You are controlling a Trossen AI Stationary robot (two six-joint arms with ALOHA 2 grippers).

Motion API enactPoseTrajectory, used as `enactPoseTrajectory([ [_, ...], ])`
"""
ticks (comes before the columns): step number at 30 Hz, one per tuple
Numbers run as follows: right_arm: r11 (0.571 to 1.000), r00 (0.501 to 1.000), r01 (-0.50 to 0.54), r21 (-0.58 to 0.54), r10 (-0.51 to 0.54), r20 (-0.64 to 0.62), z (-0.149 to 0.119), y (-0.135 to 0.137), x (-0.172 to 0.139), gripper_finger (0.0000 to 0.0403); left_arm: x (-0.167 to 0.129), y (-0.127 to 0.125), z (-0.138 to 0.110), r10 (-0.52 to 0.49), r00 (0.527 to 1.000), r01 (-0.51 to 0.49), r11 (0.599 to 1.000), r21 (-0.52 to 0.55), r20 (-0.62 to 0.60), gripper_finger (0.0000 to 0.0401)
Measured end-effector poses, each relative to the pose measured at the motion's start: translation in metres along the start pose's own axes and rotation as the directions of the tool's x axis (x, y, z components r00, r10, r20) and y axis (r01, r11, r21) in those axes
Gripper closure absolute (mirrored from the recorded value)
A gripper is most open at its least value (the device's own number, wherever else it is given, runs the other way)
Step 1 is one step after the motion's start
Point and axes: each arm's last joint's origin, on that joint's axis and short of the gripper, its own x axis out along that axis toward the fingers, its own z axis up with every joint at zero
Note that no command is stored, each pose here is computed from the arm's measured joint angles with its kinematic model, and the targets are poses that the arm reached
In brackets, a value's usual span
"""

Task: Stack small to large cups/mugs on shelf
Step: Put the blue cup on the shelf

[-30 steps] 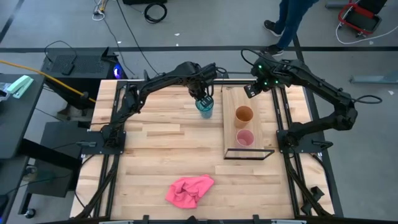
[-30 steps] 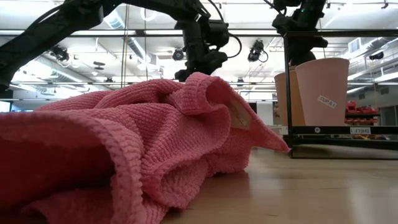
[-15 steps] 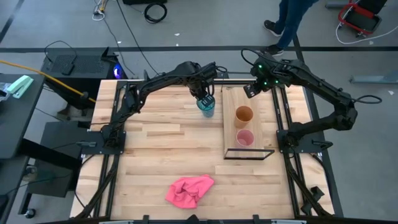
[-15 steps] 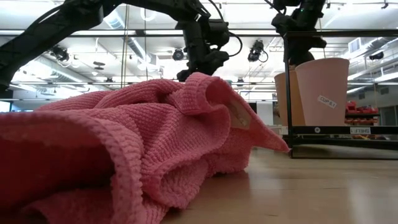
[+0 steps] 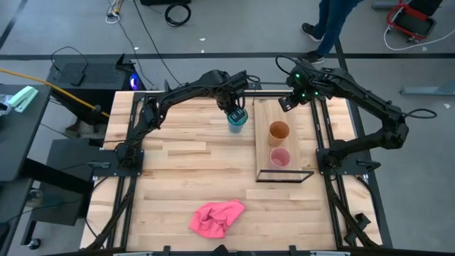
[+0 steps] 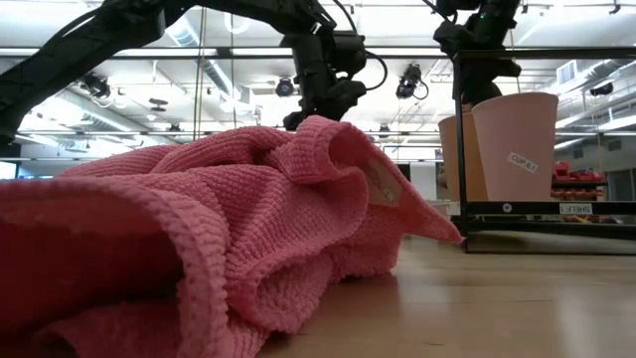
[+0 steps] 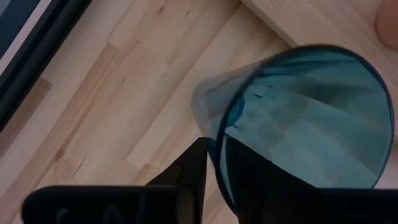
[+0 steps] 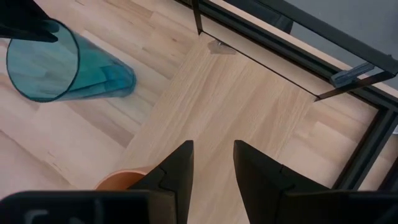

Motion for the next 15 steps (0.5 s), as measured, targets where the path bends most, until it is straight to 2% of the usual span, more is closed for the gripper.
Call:
enactPoseTrajectory([
  [15,1.0,1.0,-0.003,0.0,0.003,0.007,0.0006,0.0002,-0.0001,0.0281,-0.0002,0.0089,0.002,0.006,1.0,-0.006,1.0,-0.023,0.001,0.0273],
])
